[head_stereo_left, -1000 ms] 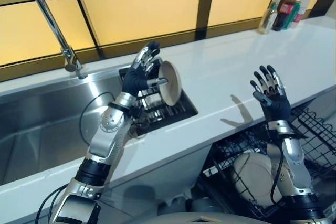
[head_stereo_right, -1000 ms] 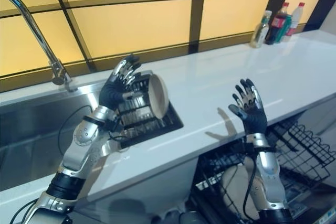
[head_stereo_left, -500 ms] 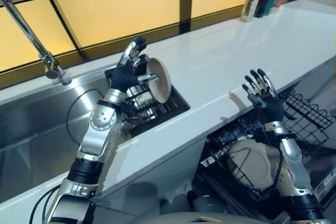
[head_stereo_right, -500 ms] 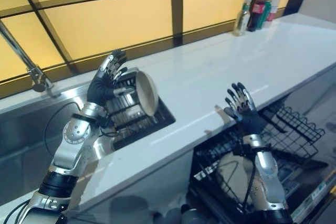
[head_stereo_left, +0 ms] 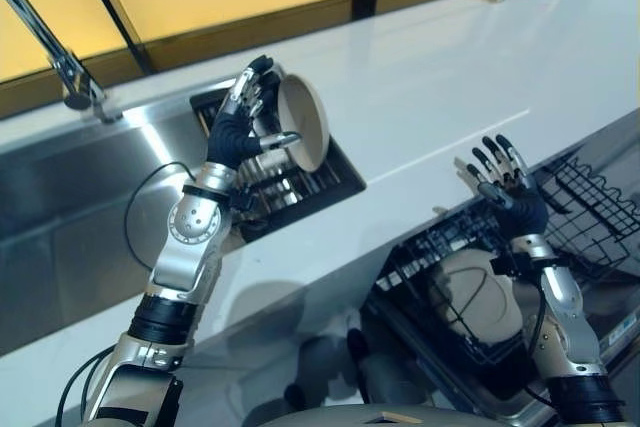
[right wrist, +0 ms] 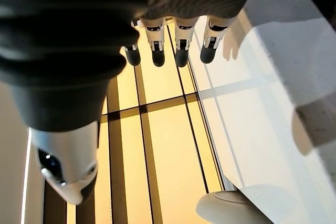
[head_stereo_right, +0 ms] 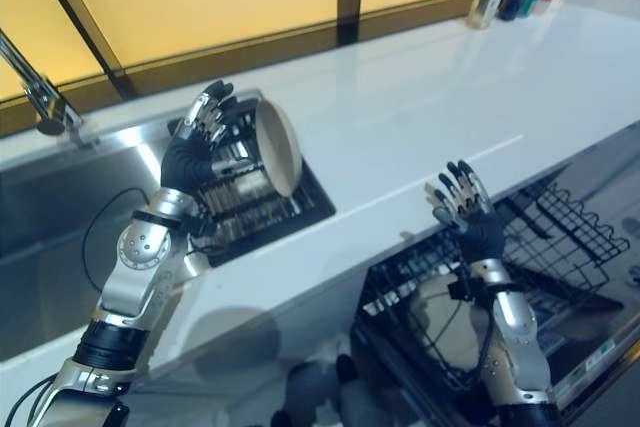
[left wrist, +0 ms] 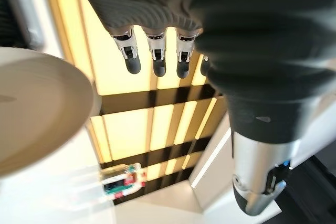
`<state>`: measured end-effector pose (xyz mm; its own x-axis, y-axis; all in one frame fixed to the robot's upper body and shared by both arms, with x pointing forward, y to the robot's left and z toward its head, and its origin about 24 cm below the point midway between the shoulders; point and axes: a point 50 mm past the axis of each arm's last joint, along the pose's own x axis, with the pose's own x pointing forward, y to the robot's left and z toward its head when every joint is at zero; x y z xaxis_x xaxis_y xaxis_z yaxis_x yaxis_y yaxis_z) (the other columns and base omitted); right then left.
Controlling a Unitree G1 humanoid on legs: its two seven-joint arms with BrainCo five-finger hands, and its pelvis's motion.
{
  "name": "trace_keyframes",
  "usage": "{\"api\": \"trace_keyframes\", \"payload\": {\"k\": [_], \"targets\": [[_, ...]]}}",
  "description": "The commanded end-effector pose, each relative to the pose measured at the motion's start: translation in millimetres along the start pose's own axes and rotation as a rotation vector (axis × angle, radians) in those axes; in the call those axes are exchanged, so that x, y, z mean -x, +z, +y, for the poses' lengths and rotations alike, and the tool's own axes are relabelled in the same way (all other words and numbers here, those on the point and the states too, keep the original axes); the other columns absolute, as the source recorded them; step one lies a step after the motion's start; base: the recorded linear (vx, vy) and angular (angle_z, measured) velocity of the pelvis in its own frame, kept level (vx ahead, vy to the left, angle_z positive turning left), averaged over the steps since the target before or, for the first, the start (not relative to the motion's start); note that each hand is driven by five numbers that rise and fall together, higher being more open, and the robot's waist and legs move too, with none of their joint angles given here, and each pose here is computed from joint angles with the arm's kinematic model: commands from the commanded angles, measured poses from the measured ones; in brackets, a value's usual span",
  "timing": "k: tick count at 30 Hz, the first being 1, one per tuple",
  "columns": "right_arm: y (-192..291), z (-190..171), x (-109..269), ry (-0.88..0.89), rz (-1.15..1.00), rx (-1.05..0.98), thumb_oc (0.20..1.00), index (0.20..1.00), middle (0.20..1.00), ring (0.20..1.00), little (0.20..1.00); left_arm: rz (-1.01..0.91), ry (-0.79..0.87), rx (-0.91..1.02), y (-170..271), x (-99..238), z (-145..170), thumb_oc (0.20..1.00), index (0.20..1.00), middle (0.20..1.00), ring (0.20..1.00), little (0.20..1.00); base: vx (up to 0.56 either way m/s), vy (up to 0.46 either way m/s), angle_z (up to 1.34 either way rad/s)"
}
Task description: Pick up plates and place into dishwasher.
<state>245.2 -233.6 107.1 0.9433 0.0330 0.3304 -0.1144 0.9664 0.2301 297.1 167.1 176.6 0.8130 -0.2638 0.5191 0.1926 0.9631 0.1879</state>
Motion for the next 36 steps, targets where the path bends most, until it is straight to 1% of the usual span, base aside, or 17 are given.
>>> {"api": "trace_keyframes", "payload": {"k": [1,5,10,11,16,20,22,24,25,29,31,36], "targets": [[36.6,14.4,-18.7,0.068,-0.21,-0.003,1.0,1.0,1.0,1.0,1.0,-0.196,-0.02,-0.068,38.9,-22.6,3.7,1.0,1.0,1.0,1.0,1.0,-0.05,-0.021,0.05],[40.7,15.6,-19.9,0.067,-0.234,-0.001,1.0,1.0,1.0,1.0,1.0,-0.233,-0.03,-0.185,48.6,-31.7,6.5,1.0,1.0,1.0,1.0,1.0,-0.02,-0.013,0.01],[45.9,7.7,-17.9,0.073,-0.214,0.032,1.0,1.0,1.0,1.0,1.0,-0.271,-0.022,-0.453,68.8,-50.7,22.1,1.0,1.0,1.0,1.0,1.0,0.05,0.028,0.0],[46.9,5.5,-17.7,0.078,-0.2,0.049,1.0,1.0,1.0,1.0,1.0,-0.274,-0.005,-0.552,75.6,-59.1,30.6,1.0,1.0,1.0,1.0,1.0,0.08,0.063,0.01],[56.1,-5.9,-18.5,0.086,-0.177,0.095,1.0,1.0,1.0,1.0,1.0,-0.244,0.052,-0.881,94.3,-86.8,61.7,1.0,1.0,1.0,1.0,1.0,0.03,0.063,-0.11],[65.1,-20.4,-17.4,0.084,-0.18,0.12,1.0,1.0,1.0,1.0,1.0,-0.203,0.003,-1.153,107.7,-98.4,77.6,1.0,1.0,1.0,1.0,1.0,-0.01,0.043,-0.08],[70.2,-24.7,-17.7,0.088,-0.188,0.13,1.0,1.0,1.0,1.0,1.0,-0.191,-0.036,-1.253,117.3,-103.0,77.4,1.0,1.0,1.0,1.0,1.0,-0.04,0.036,-0.09],[73.5,-27.8,-18.5,0.099,-0.189,0.146,1.0,1.0,1.0,1.0,1.0,-0.138,-0.095,-1.375,120.1,-107.2,78.2,1.0,1.0,1.0,1.0,1.0,-0.03,0.036,-0.06],[73.9,-28.4,-18.5,0.102,-0.19,0.149,1.0,1.0,1.0,1.0,1.0,-0.136,-0.104,-1.395,121.1,-108.1,77.9,1.0,1.0,1.0,1.0,1.0,0.0,0.032,-0.02],[78.7,-30.9,-19.7,0.124,-0.184,0.172,1.0,1.0,1.0,1.0,1.0,-0.069,-0.173,-1.603,122.7,-115.5,79.6,1.0,1.0,1.0,1.0,1.0,0.04,0.024,-0.01],[79.4,-31.9,-20.2,0.131,-0.184,0.174,1.0,1.0,1.0,1.0,1.0,-0.049,-0.205,-1.676,122.9,-120.3,79.9,1.0,1.0,1.0,1.0,1.0,0.02,0.012,-0.01],[80.8,-30.4,-24.6,0.129,-0.204,0.183,1.0,1.0,1.0,1.0,1.0,-0.033,-0.234,-1.787,125.9,-129.8,72.3,1.0,1.0,1.0,1.0,1.0,-0.02,0.001,0.0]]}}
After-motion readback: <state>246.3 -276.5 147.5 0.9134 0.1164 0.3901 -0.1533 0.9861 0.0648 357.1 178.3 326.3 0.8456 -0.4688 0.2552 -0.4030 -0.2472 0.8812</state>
